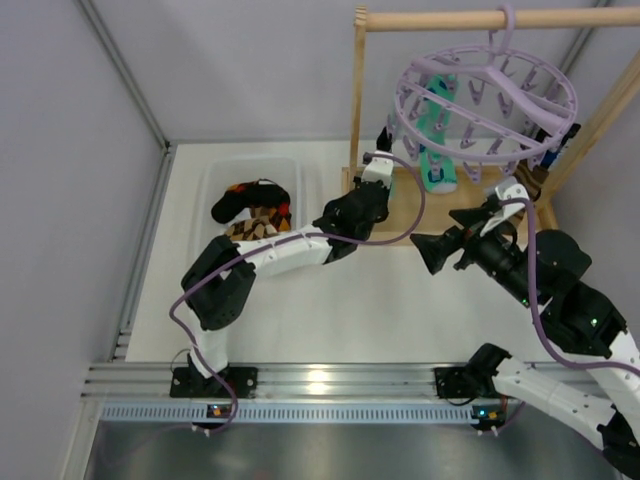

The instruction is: Remove the socks clipped to the hanger

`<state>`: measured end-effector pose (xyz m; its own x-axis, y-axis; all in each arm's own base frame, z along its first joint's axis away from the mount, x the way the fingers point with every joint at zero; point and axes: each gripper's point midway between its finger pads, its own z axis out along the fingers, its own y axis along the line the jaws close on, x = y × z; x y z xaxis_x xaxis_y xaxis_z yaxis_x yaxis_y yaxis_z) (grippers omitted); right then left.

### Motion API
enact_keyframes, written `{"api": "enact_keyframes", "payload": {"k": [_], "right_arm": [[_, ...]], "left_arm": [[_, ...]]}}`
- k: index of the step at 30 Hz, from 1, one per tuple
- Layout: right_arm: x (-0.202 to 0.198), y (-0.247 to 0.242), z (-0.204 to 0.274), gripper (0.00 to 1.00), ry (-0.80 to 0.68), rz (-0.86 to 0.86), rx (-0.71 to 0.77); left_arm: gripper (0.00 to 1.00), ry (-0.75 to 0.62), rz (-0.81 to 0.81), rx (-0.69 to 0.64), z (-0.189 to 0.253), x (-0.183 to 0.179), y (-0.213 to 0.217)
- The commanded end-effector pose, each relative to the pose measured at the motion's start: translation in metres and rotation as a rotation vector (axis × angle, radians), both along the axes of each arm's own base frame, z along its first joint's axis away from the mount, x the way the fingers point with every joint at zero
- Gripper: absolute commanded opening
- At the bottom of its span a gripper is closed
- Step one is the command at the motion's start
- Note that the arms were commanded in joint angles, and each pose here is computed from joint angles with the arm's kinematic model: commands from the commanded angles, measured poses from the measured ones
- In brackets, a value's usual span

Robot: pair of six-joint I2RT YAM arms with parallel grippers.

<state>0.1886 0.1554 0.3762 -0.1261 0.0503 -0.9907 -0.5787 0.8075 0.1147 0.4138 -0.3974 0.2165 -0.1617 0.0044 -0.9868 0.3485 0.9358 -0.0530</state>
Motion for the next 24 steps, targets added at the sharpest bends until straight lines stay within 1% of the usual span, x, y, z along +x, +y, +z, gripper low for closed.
{"api": "enact_keyframes", "payload": {"k": [1, 2, 5, 9, 12, 13, 15, 16, 17, 19, 21, 22, 23, 24], "right_arm": [[0.009, -0.009, 0.016, 1.0, -0.037, -0.071, 0.056], [0.016, -0.015, 0.02, 1.0, -0.037, -0.129, 0.071], [0.027, -0.025, 0.032, 1.0, -0.037, -0.222, 0.105], [0.031, -0.032, 0.056, 0.99, -0.046, -0.276, 0.147], [0.03, -0.038, 0.078, 0.99, -0.061, -0.298, 0.177], [0.026, -0.042, 0.093, 0.99, -0.078, -0.301, 0.202], [0.03, -0.038, 0.097, 0.99, -0.063, -0.296, 0.174], [0.031, -0.037, 0.09, 0.99, -0.028, -0.297, 0.128], [0.037, -0.032, 0.099, 0.99, -0.026, -0.302, 0.102], [0.048, -0.027, 0.1, 0.98, 0.006, -0.321, 0.045], [0.054, -0.024, 0.099, 0.97, 0.026, -0.332, 0.011], [0.053, -0.027, 0.105, 0.95, 0.033, -0.342, -0.002], [0.066, -0.017, 0.094, 0.94, 0.07, -0.349, -0.059], [0.07, -0.015, 0.093, 0.93, 0.083, -0.357, -0.082]], "left_arm": [[0.1, -0.076, 0.021, -0.102, 0.041, -0.002, -0.002], [0.0, -0.075, 0.02, -0.107, 0.042, -0.007, -0.001], [0.0, -0.064, 0.002, -0.123, 0.042, -0.026, -0.008], [0.0, -0.054, -0.03, -0.162, 0.048, -0.057, -0.021], [0.0, -0.047, -0.039, -0.176, 0.048, -0.072, -0.027], [0.0, -0.05, -0.038, -0.171, 0.049, -0.075, -0.029], [0.0, -0.068, -0.013, -0.141, 0.048, -0.081, -0.032], [0.0, -0.074, 0.0, -0.123, 0.047, -0.084, -0.034], [0.0, -0.088, 0.008, -0.1, 0.048, -0.089, -0.039], [0.0, -0.099, 0.02, -0.094, 0.051, -0.093, -0.045], [0.0, -0.103, 0.041, -0.067, 0.044, -0.096, -0.049], [0.0, -0.106, 0.049, -0.069, 0.045, -0.096, -0.051], [0.0, -0.106, 0.052, -0.054, 0.04, -0.098, -0.054], [0.0, -0.109, 0.076, -0.048, 0.04, -0.097, -0.052]]}}
